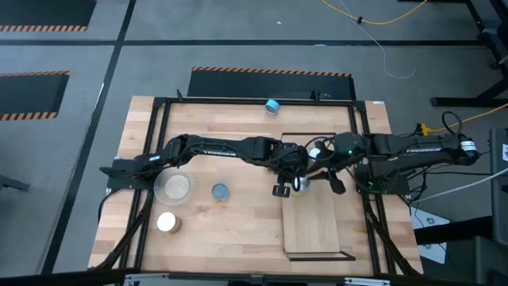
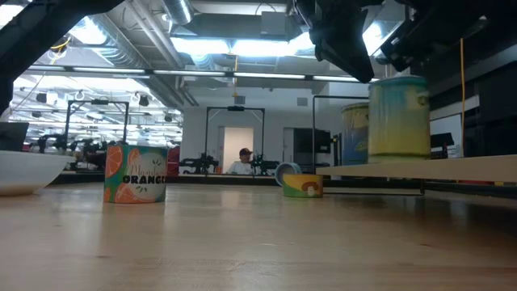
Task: Pick and place cans onto a shelf
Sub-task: Put the light blue can onto the shelf
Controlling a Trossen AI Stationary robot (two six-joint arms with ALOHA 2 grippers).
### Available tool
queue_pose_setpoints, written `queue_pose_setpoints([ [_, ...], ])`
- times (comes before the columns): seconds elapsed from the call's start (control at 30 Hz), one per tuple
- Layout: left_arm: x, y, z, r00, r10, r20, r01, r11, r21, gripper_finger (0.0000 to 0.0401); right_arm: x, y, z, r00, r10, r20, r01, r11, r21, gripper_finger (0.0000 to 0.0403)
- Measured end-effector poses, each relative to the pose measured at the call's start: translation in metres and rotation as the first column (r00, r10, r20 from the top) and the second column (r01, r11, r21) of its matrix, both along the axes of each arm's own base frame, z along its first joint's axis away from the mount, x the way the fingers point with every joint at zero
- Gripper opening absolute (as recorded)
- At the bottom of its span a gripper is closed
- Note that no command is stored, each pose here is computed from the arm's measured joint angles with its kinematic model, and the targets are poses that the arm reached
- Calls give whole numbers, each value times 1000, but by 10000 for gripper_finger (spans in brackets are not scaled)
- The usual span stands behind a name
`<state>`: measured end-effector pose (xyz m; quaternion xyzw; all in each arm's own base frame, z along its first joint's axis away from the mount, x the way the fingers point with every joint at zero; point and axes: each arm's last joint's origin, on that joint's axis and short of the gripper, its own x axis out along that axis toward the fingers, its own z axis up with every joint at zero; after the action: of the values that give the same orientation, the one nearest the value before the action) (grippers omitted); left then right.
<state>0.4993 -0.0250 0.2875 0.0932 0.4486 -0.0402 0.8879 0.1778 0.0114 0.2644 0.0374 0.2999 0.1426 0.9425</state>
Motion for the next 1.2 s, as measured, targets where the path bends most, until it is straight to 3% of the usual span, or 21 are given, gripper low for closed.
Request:
queue_pose_setpoints([
  [0.2, 0, 0, 0, 1000, 0, 0, 0, 1000, 0, 55, 1, 12, -3, 997, 69, -16, -69, 998, -2, 97],
  [0.37, 0, 0, 0, 1000, 0, 0, 0, 1000, 0, 55, 5, 20, -8, 998, 45, -43, -47, 997, -62, 97],
  [0.7, 0, 0, 0, 1000, 0, -1, 0, 1000, 0, 55, 4, 30, -7, 994, 107, -21, -108, 991, -80, 97],
  [0.97, 0, 0, 0, 1000, 1, -1, -1, 1000, -1, 55, 6, 35, -9, 999, 44, -30, -47, 989, -142, 97],
  [1.2, 0, 0, 0, 1000, 1, -1, -1, 1000, -1, 55, 12, 39, -20, 994, 68, -85, -84, 975, -205, 97],
])
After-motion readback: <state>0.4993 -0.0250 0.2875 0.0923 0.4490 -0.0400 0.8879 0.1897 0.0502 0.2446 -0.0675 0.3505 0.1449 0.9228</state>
